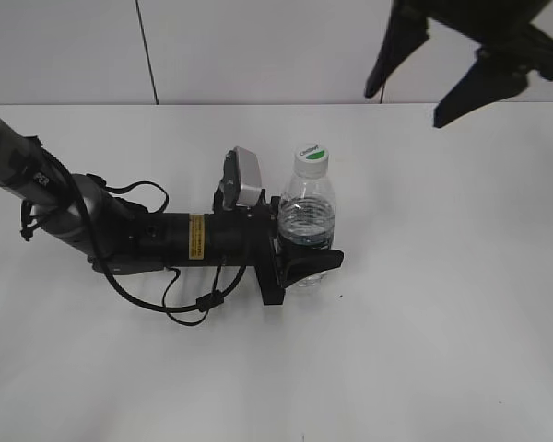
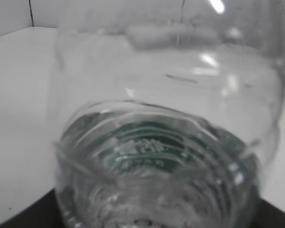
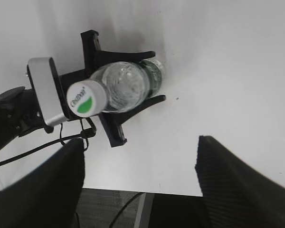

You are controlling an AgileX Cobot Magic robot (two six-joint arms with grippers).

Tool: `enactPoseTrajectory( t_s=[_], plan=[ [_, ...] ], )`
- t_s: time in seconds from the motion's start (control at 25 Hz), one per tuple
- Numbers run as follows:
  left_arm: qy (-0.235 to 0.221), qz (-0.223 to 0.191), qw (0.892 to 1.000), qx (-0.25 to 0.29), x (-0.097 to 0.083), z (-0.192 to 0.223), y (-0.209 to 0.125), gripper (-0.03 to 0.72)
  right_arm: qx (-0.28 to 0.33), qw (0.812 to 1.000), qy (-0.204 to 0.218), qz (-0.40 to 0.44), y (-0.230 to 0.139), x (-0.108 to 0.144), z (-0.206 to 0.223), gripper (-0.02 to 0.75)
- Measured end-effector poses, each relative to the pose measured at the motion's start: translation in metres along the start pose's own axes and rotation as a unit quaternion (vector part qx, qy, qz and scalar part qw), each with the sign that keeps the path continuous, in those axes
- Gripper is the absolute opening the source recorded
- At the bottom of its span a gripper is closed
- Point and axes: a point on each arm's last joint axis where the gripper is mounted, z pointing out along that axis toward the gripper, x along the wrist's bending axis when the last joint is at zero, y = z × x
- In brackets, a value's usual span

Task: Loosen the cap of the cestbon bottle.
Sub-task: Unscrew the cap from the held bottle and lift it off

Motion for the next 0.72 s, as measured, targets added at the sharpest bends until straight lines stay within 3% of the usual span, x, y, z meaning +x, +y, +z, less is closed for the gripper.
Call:
enactPoseTrajectory(
  t_s=[0.32, 0.72],
  plan=[
    [0.001, 0.000, 1.000, 0.002, 0.000, 0.000, 0.000, 0.402, 0.031, 0.999, -0.006, -0.031, 0.017, 0.045, 0.057, 0.545],
    [0.001, 0.000, 1.000, 0.003, 0.000, 0.000, 0.000, 0.402, 0.044, 0.998, -0.021, -0.035, 0.022, 0.047, 0.080, 0.522]
  ],
)
